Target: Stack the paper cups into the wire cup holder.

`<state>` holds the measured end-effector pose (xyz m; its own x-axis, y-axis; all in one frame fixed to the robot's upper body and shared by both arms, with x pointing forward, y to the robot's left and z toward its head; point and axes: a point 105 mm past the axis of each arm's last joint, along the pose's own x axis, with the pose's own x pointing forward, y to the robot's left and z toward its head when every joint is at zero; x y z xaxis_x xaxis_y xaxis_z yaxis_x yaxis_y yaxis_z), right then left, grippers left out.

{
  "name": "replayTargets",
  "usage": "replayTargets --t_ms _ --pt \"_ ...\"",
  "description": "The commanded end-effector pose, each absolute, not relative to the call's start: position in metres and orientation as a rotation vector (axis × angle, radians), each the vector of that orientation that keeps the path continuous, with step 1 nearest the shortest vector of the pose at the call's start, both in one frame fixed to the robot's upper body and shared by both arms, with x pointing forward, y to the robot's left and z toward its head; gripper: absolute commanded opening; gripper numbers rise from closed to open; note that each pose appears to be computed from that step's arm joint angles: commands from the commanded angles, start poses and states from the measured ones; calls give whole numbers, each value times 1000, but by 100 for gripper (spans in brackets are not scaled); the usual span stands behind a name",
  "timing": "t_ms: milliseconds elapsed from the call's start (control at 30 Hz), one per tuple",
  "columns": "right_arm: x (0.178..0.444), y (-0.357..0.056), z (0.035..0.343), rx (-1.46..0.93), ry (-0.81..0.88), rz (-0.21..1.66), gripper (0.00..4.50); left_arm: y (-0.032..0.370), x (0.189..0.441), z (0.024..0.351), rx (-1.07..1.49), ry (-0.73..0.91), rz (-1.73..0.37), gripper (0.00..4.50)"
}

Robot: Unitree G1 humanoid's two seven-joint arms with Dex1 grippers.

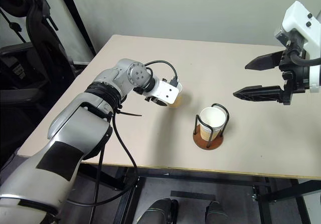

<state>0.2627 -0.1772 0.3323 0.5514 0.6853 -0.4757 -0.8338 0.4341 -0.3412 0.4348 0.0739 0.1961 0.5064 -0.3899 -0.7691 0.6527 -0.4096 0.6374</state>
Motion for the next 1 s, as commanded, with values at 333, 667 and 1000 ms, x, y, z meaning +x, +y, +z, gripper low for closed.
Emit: replayTargets --t_ms 333,667,1000 --pt "257 -181 347 -613 213 926 450 73 431 216 1566 207 -1192 6" --pt "255 -186 341 -615 254 937 450 64 385 308 1305 66 -1471 6" --pt "256 -183 323 -581 275 965 450 27 342 365 1152 -123 -1619 6"
